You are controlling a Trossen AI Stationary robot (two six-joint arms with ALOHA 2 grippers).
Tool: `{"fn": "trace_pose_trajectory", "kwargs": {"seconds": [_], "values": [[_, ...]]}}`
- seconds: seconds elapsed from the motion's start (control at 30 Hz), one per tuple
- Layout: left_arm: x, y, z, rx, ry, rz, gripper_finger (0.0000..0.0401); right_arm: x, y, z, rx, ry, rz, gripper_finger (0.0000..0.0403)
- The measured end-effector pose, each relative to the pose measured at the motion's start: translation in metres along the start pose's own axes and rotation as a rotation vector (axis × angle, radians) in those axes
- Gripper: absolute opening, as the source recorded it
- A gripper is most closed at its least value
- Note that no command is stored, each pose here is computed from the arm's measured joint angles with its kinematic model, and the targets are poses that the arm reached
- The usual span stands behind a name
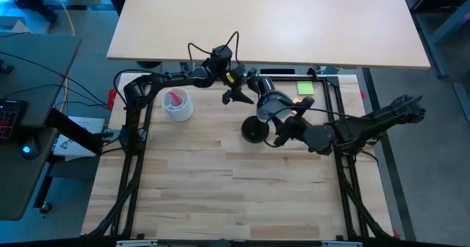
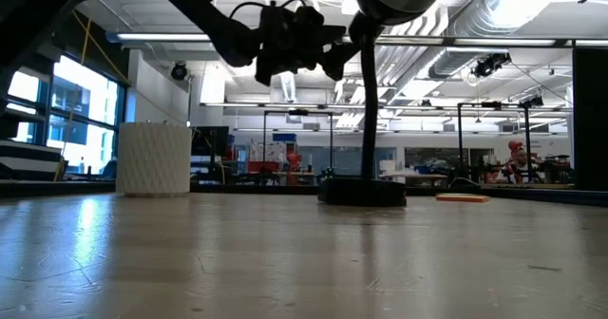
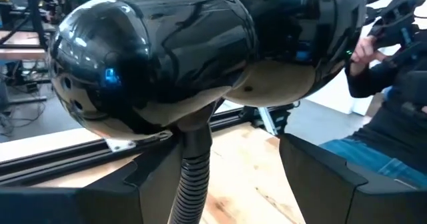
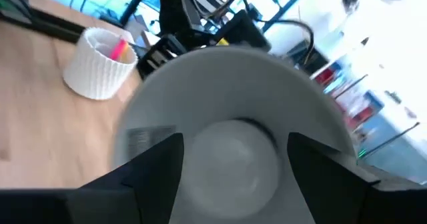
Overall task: Screw lightbulb
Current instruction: Remove the light bulb from the desk lamp
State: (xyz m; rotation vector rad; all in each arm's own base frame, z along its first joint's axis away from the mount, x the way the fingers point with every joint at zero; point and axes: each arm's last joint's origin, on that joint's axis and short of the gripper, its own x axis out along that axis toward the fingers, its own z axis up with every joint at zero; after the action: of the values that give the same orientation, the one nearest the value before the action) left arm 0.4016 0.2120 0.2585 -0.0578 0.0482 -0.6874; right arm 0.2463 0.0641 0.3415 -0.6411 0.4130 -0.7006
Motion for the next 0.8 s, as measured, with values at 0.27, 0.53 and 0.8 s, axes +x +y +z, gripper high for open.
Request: {"fn": "trace_pose_trajectory", "kwargs": {"seconds": [0.27, 0.53, 0.8], "values": [[0.003, -0.001, -0.004, -0.018, 0.006, 0.009, 0.0246, 0.0, 0.0, 0.0, -0.038, 0.007, -0.012, 0.0265], [0.001, 0.0, -0.006, -0.032, 0.019, 0.05, 0.0246, 0.024, 0.0, -0.016, 0.111, 0.1, 0.017, 0.0265], [0.003, 0.0, -0.006, -0.046, 0.019, 0.056, 0.0246, 0.041, -0.006, -0.019, 0.099, 0.118, 0.008, 0.0266]]}}
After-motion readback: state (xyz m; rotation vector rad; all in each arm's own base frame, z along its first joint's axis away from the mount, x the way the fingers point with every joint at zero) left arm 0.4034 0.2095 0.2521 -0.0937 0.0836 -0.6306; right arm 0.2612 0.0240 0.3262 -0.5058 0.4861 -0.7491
